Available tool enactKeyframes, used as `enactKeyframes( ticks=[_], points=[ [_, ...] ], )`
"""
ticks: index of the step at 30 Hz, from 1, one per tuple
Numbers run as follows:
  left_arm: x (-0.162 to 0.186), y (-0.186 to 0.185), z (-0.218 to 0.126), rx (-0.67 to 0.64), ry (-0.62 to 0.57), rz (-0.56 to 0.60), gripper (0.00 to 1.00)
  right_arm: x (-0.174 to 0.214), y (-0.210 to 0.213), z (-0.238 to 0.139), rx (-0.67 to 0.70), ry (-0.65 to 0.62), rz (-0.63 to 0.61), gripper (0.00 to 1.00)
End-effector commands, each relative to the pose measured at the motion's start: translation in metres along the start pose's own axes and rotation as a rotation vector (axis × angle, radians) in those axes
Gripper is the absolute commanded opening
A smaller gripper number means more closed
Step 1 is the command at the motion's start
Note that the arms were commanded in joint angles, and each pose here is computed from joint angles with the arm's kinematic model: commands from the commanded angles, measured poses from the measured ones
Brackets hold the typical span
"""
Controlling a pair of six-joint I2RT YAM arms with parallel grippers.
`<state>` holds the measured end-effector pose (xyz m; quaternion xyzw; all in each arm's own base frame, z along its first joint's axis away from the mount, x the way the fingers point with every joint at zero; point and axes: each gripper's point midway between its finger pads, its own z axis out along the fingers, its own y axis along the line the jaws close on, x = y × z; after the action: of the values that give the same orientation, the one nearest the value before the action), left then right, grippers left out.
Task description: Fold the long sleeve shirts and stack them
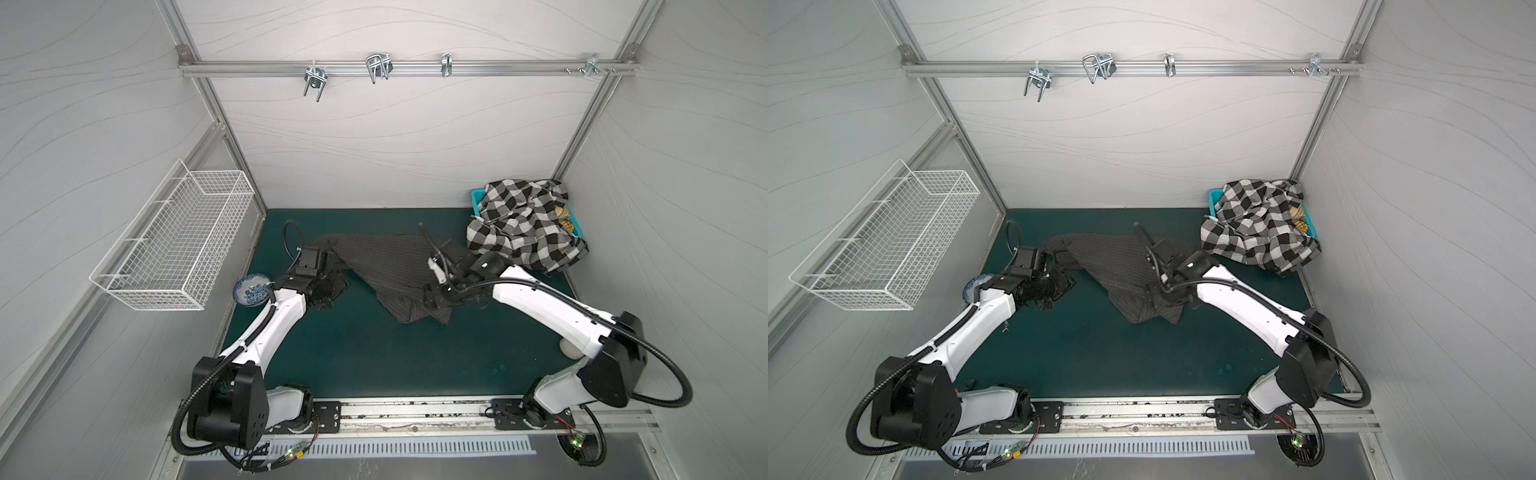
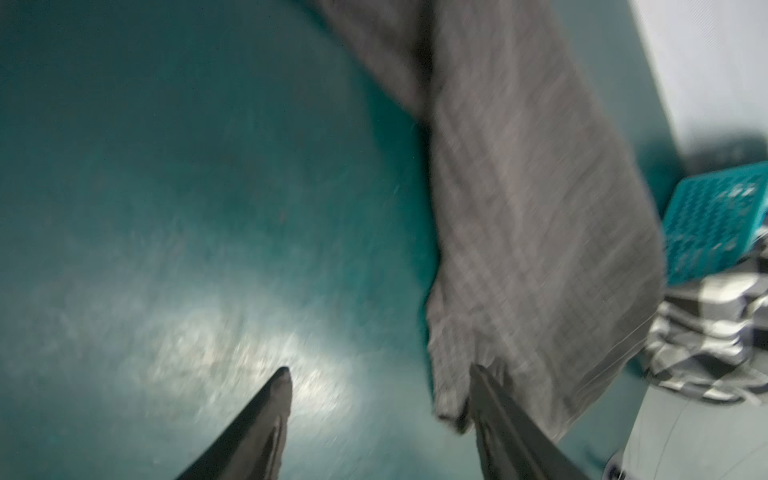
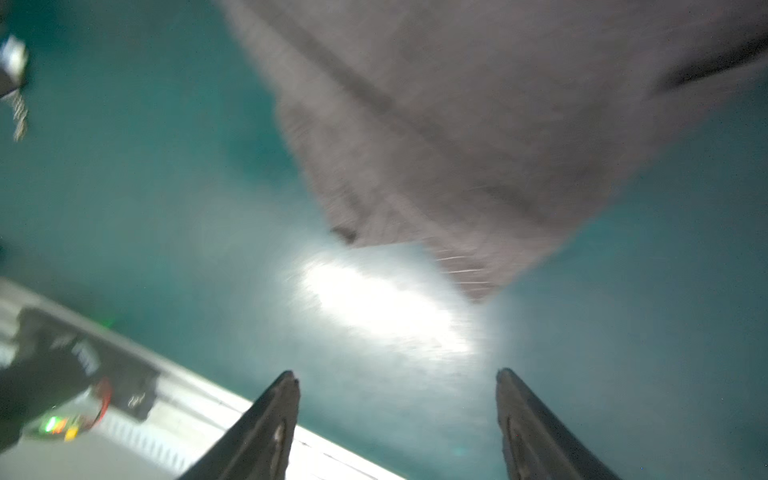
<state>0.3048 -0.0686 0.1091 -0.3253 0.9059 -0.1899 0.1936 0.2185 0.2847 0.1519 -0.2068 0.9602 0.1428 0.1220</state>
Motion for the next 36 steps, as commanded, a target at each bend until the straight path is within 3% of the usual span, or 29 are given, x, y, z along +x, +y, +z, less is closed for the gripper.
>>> enactKeyframes(
  ticks=[1,8,15,19,21,23,26,32,36],
  points=[
    [-0.015,-0.002,-0.005,0.030,-0.041,-0.038,0.70,-0.003,0.048,0.046,-0.083,0.060,-0.072,0.69],
    [-0.036,0.008,-0.018,-0.009,-0.052,-0.114,0.68,-0.040,0.055,0.114,0.019,0.119,-0.104,0.63],
    [-0.034,0.028,-0.017,0.014,-0.041,-0.191,0.65,-0.048,0.036,0.160,0.147,0.183,-0.139,0.56],
    [-0.032,0.030,-0.016,0.014,-0.038,-0.179,0.64,-0.039,0.020,0.173,0.224,0.220,-0.126,0.34],
    [-0.033,0.029,-0.016,0.017,-0.038,-0.175,0.63,-0.031,0.018,0.174,0.227,0.246,-0.113,0.15],
    [-0.034,0.029,-0.016,0.018,-0.040,-0.173,0.63,-0.025,0.021,0.166,0.214,0.245,-0.108,0.00],
    [-0.035,0.029,-0.015,0.013,-0.039,-0.173,0.62,-0.017,0.036,0.134,0.183,0.193,-0.142,0.00],
    [-0.038,0.028,-0.013,0.005,-0.036,-0.178,0.66,-0.010,0.068,0.013,0.091,0.006,-0.210,0.00],
    [-0.034,0.022,-0.007,0.045,-0.019,-0.181,0.70,-0.002,0.070,-0.042,0.015,-0.060,-0.207,0.00]
  ],
)
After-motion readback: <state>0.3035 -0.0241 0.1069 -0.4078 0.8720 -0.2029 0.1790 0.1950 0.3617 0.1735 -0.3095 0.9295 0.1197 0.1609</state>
